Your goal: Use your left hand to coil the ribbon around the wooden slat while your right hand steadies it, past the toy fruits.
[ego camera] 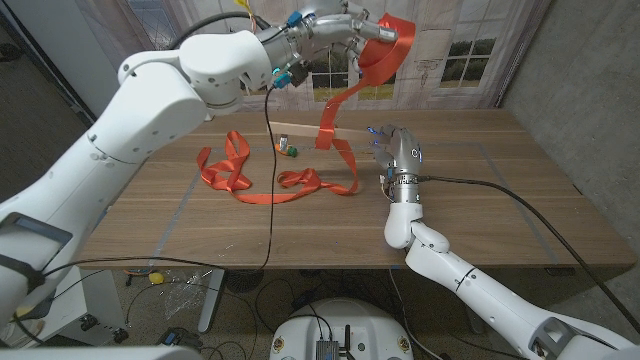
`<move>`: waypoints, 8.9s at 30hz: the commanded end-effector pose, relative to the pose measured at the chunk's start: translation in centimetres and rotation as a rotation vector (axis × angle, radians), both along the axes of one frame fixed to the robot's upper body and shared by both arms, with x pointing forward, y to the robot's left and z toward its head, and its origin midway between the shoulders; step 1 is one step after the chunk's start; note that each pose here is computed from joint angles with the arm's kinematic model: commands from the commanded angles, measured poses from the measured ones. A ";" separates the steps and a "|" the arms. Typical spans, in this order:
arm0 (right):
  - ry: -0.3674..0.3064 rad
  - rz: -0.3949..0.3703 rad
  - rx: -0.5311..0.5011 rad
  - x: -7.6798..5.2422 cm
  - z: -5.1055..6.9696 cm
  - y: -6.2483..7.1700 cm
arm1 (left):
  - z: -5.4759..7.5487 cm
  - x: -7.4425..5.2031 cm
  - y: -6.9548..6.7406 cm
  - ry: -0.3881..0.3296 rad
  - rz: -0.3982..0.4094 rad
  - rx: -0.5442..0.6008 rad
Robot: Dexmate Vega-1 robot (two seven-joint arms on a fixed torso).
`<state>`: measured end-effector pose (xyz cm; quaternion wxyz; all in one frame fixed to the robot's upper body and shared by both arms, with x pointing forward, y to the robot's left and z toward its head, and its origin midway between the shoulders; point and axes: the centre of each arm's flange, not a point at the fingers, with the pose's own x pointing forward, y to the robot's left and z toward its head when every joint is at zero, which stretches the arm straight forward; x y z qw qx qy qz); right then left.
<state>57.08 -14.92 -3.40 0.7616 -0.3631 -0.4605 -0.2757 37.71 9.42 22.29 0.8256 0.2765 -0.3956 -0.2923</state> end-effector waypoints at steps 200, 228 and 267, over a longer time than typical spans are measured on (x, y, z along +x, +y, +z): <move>-0.002 0.573 0.074 -4.8 3.2 -6.4 | 0.8 10.9 17.5 0.085 0.603 -0.506; 0.063 0.403 -0.051 -3.6 3.4 -4.0 | 4.8 7.1 11.3 -0.129 0.330 -0.429; 0.049 0.180 0.123 -2.1 4.2 -2.3 | 0.7 2.1 3.6 -0.182 -0.100 -0.201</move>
